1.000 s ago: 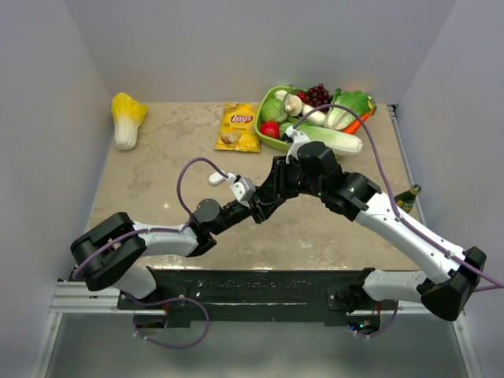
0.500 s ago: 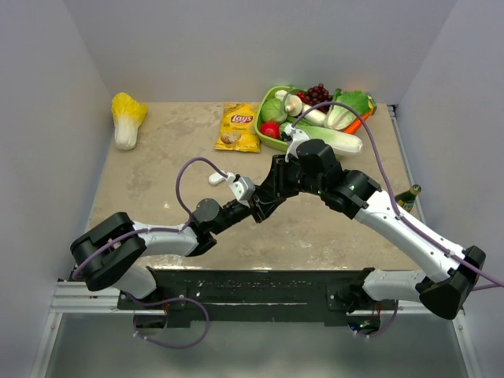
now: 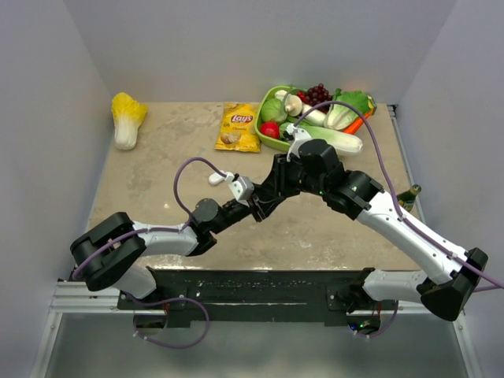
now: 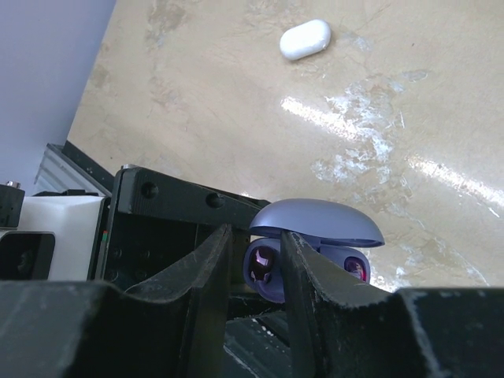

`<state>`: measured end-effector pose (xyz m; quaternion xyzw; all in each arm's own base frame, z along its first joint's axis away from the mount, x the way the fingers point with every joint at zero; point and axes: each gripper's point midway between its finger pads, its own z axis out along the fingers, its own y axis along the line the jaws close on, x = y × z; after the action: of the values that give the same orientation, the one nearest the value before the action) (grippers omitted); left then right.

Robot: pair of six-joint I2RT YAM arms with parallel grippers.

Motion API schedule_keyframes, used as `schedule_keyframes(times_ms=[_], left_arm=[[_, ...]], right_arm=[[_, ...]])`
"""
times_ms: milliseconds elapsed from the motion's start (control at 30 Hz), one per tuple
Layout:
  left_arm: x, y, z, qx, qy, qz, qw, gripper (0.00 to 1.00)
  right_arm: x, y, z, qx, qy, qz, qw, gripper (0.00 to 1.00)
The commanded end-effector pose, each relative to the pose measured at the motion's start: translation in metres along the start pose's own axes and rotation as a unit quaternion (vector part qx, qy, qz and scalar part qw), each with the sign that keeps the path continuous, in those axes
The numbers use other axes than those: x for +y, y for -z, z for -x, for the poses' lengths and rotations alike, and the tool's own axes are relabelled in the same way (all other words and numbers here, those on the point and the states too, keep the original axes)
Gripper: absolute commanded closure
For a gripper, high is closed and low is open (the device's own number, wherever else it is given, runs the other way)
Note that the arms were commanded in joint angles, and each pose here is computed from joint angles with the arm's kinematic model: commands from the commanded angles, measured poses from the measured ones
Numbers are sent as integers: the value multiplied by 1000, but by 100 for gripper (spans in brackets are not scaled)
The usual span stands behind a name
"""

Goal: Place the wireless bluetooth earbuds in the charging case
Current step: Place the earbud in the charging case.

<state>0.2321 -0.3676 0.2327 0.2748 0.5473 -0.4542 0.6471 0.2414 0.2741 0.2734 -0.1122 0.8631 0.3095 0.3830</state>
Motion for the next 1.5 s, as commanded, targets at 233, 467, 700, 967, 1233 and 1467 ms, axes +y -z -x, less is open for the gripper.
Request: schedule_keyframes(times_ms=[233, 467, 700, 967, 1233, 1467], left_arm=[[-64, 28, 171, -333, -51, -129, 933, 100], [-63, 25, 165, -326, -49, -129, 935, 100], [-63, 26, 165, -325, -49, -130, 935, 100], [-63, 25, 161, -321, -49, -131, 937, 100], [-62, 24, 158, -318, -50, -128, 938, 100], [-61, 24, 157, -316, -51, -128, 939, 100]], right_arm=[[-10, 15, 53, -103, 11, -35, 994, 64], [-7, 21, 64, -114, 16, -38, 993, 64], [-9, 22, 66, -116, 19, -45, 992, 64], [-7, 24, 72, -123, 20, -45, 991, 64], [-1, 24, 77, -124, 23, -38, 991, 63], [2, 23, 80, -125, 23, -33, 991, 62]])
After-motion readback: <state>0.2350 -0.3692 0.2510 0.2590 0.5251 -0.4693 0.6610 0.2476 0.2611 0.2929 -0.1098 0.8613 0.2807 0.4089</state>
